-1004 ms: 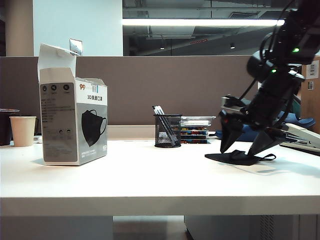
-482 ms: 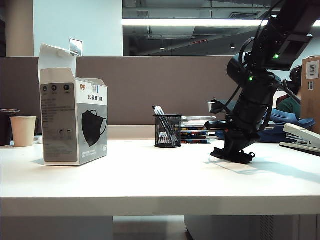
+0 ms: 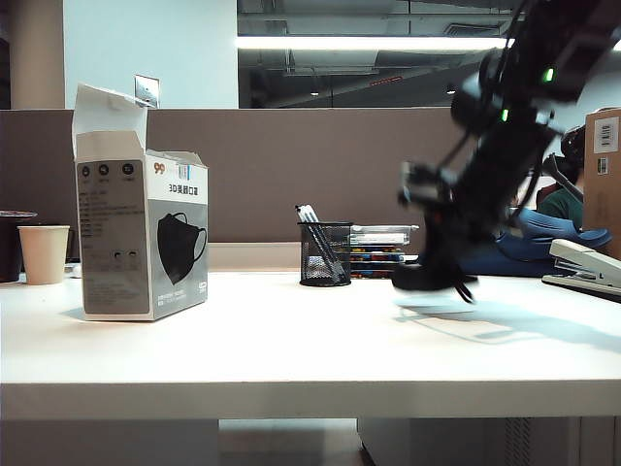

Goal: Put the mask into the mask box.

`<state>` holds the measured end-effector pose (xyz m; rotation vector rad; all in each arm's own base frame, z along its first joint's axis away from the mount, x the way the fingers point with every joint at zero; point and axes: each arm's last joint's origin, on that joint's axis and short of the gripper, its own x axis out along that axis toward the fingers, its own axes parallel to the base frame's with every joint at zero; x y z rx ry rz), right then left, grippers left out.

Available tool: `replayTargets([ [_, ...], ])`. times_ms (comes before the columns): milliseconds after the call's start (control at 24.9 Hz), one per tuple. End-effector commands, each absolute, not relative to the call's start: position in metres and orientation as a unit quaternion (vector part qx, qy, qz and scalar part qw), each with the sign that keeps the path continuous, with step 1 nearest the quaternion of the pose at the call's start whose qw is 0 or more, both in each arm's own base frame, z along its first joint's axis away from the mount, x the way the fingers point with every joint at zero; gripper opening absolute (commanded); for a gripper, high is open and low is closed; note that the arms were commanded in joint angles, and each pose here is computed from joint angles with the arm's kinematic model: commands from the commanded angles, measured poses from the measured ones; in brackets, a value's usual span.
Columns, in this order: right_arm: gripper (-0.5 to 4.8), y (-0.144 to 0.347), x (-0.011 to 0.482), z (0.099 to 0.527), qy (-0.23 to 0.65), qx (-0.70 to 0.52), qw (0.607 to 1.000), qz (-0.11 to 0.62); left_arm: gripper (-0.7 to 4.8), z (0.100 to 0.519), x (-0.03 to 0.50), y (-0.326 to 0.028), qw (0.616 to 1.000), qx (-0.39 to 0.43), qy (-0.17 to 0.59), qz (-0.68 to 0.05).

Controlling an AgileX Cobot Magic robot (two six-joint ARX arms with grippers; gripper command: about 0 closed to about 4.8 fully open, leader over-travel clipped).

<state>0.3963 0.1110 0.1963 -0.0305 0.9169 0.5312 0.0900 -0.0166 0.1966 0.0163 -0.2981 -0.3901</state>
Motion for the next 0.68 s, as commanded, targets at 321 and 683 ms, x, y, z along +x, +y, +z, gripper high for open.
replayTargets([
  [321, -0.08, 0.116, 0.381, 0.27, 0.296, 0.037, 0.863, 0.409, 1.94, 0.224, 0.084, -0.014, 0.968, 0.023, -0.19, -0.164],
  [683, -0.09, 0.119, 0.375, 0.301, 0.229, 0.096, 0.839, 0.485, 2.55, 0.262, 0.102, -0.016, 0.974, 0.05, -0.153, -0.158],
])
